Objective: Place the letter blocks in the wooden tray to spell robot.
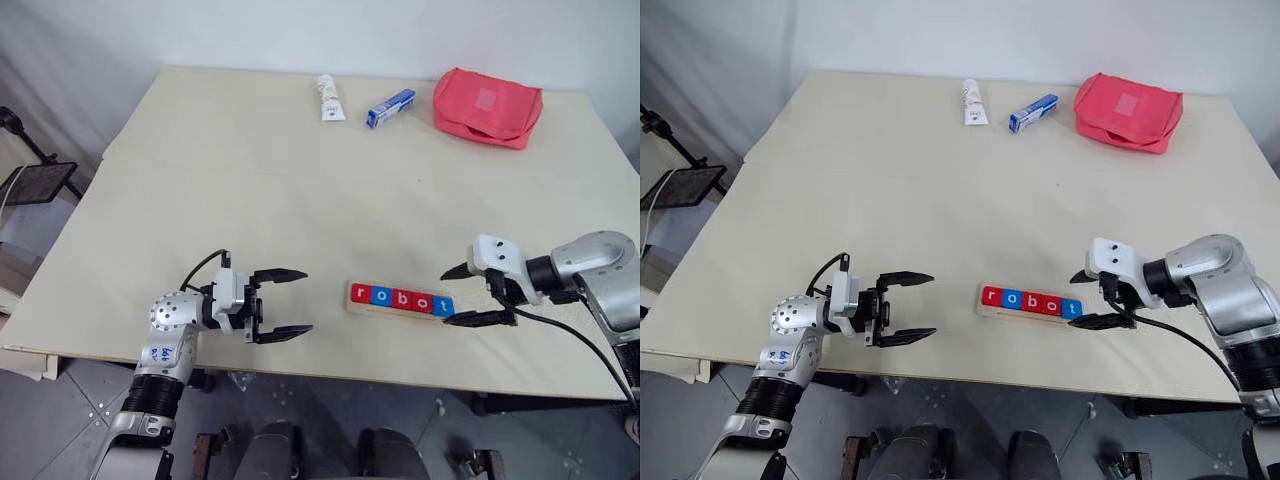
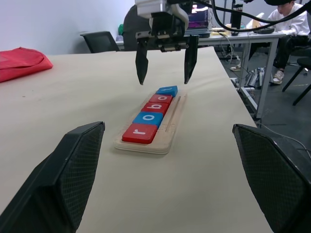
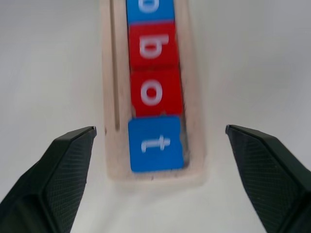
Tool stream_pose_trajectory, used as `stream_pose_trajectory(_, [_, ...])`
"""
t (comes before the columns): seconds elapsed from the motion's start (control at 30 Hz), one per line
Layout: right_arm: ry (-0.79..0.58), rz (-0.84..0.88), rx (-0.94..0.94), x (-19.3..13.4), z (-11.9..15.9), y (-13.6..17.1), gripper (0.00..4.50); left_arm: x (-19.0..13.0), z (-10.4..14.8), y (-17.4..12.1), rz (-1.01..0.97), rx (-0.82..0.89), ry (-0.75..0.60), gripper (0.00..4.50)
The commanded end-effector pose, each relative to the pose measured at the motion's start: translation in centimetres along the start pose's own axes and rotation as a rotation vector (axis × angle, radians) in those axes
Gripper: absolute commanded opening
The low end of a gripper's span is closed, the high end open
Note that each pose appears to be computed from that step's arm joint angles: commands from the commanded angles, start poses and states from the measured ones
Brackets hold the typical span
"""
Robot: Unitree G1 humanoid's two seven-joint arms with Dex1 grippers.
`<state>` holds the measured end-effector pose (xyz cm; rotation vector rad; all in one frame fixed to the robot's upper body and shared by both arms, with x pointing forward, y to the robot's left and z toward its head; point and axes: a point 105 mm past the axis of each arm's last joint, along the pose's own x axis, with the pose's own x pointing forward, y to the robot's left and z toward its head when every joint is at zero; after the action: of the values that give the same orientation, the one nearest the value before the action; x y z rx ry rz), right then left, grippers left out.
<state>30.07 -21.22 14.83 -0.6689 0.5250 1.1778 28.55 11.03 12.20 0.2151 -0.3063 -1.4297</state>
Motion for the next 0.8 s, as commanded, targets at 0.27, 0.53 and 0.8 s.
stream_pose_trajectory(0.27, [-0.048, -0.018, 0.085, -1.7, -0.1, 3.1, 2.48, 0.4, 0.4, -0.1, -0.03, 0.029, -0.013, 4.5])
stream_pose_trajectory(0.53, [-0.038, -0.029, 0.139, -0.7, -1.4, 3.1, 0.01, 0.6, 0.4, 0.1, -0.043, 0.029, -0.015, 4.5])
stream_pose_trajectory(0.8, [-0.036, -0.024, 0.147, 0.3, -2.0, 2.0, 0.01, 0.2, 0.5, 0.1, -0.036, 0.029, -0.005, 4.5])
